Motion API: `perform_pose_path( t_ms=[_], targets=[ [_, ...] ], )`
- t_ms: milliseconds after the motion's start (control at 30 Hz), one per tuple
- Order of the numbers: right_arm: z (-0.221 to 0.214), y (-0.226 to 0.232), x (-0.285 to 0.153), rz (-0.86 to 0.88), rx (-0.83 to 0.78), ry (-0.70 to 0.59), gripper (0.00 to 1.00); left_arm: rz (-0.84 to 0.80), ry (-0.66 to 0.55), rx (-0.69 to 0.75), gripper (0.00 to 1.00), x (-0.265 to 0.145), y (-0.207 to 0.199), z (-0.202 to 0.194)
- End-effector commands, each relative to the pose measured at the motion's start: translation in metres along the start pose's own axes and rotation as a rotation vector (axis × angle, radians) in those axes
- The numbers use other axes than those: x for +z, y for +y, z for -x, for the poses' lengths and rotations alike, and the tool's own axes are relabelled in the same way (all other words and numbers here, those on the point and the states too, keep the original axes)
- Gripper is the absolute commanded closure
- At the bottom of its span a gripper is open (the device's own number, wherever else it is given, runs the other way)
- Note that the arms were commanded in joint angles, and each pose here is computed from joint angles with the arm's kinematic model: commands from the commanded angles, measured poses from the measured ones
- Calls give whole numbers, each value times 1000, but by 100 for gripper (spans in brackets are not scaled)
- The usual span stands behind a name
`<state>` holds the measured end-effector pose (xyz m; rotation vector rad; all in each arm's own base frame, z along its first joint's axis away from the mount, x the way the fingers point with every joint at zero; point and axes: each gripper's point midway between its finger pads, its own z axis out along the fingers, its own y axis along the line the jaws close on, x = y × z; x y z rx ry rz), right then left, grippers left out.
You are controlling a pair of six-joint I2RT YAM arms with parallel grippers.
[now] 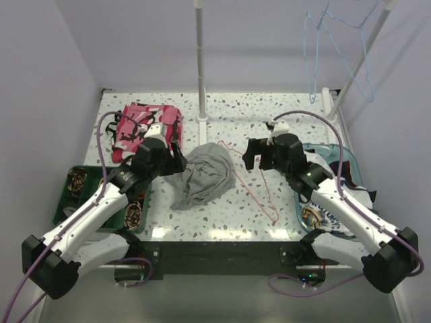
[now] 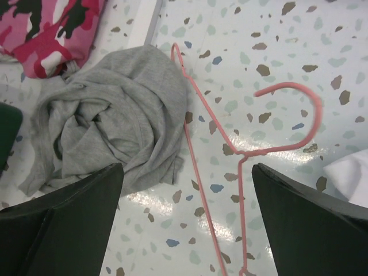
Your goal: Place the tank top on the hanger
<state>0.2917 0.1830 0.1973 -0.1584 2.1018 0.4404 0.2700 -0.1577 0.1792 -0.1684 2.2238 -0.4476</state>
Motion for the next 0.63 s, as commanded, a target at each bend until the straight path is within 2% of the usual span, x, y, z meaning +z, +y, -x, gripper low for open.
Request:
perform_pose_path(
  t_ms=[0,600],
  targets=[
    [34,-3,-27,-35,19,-105,1,-75,-98,28,30,-13,-21,34],
    [38,-12,-42,-73,31,-138,1,-106,-126,49,30,-17,-27,43]
  ],
)
